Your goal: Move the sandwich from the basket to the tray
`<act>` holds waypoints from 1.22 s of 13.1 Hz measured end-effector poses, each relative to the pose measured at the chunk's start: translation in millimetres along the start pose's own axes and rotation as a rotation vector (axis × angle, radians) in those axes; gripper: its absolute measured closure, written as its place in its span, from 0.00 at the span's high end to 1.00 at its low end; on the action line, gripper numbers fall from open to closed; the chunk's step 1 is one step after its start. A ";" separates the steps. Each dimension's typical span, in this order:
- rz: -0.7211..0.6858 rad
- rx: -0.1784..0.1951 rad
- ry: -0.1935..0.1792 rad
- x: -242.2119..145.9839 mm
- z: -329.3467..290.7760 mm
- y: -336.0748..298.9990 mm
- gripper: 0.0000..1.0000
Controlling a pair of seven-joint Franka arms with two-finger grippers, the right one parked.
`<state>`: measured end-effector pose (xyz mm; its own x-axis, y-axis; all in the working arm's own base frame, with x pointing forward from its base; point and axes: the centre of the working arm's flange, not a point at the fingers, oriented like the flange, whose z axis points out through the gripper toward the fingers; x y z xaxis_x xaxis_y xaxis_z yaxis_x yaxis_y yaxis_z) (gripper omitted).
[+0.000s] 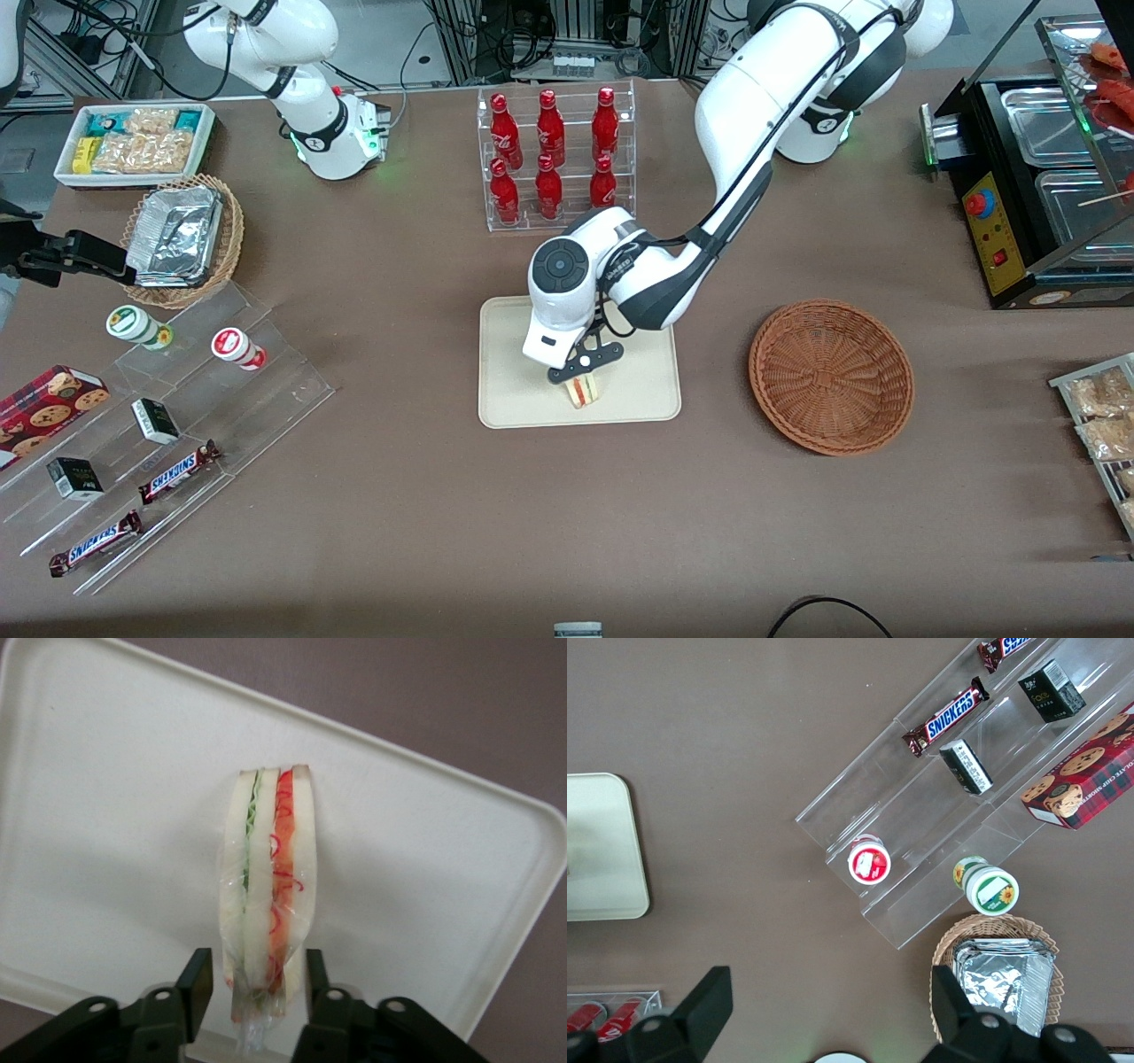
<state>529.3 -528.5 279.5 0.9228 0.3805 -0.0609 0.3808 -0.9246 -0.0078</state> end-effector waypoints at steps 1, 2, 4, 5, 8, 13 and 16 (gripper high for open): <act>-0.005 -0.004 0.005 4.6 -12.0 0.7 0.68; -0.005 -0.009 0.011 9.8 -23.1 -0.2 0.78; 0.003 -0.002 0.016 23.5 -40.3 -8.3 1.00; -0.003 0.004 0.014 31.7 -48.1 -14.2 1.00; 0.071 0.021 0.022 51.3 -87.3 -34.3 1.00; 0.149 0.119 0.004 91.3 -122.3 -98.4 1.00; 0.246 0.143 -0.009 129.5 -132.6 -158.0 1.00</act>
<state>596.5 -331.0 405.2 0.9857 0.1444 -0.0872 0.1322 -0.9823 -0.1325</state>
